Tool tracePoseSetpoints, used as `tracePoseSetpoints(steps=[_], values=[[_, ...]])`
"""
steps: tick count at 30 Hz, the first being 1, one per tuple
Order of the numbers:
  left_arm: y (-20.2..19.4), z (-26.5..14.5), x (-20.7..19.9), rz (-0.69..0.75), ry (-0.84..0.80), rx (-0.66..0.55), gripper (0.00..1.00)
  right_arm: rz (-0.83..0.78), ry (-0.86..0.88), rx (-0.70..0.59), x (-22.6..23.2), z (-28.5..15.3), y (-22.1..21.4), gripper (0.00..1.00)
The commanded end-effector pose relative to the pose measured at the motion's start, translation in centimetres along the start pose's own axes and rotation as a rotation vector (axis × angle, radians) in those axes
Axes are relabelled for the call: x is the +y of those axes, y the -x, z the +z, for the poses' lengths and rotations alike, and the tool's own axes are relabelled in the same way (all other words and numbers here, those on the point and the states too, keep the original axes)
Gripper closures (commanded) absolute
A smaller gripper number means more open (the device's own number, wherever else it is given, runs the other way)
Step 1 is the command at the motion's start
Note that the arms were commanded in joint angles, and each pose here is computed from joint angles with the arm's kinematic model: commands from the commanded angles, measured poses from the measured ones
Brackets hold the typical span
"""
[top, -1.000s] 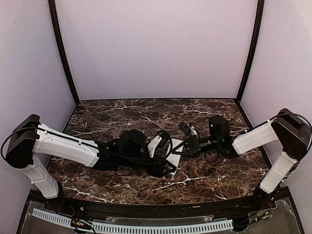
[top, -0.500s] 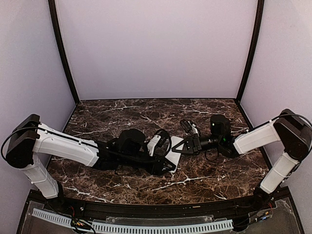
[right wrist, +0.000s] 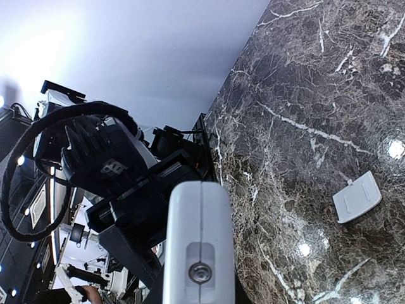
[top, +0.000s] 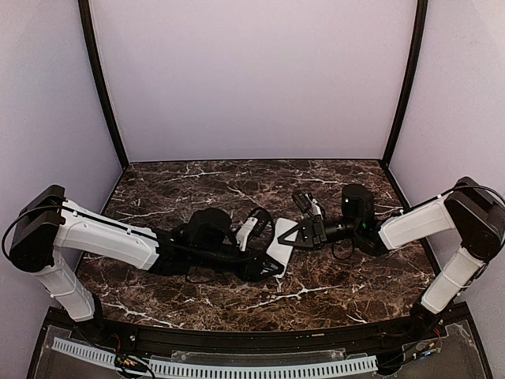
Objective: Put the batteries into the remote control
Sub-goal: Load the battery into the battery compartment.
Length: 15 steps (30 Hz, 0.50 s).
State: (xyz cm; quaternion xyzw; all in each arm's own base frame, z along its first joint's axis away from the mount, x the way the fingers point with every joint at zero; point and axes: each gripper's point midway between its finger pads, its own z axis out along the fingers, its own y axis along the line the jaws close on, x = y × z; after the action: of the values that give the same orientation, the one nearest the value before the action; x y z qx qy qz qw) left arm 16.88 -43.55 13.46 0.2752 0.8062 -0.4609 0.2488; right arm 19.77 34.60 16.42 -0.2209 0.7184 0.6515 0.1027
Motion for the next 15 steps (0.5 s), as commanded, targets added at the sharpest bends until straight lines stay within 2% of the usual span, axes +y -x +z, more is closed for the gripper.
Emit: tracePoseSetpoints(steps=[1, 8, 15], values=[[-1.3, -0.8, 2.8, -0.012, 0.096, 0.028, 0.82, -0.024, 0.07, 0.015, 2.6, -0.2, 0.1, 1.0], [-1.3, -1.1, 4.2, -0.056, 0.133, 0.03, 0.85, -0.023, 0.071, 0.017, 2.6, -0.3, 0.1, 1.0], [-1.3, -1.6, 5.2, -0.096, 0.162, 0.015, 0.82, -0.013, 0.059, 0.021, 2.4, -0.2, 0.0, 1.0]])
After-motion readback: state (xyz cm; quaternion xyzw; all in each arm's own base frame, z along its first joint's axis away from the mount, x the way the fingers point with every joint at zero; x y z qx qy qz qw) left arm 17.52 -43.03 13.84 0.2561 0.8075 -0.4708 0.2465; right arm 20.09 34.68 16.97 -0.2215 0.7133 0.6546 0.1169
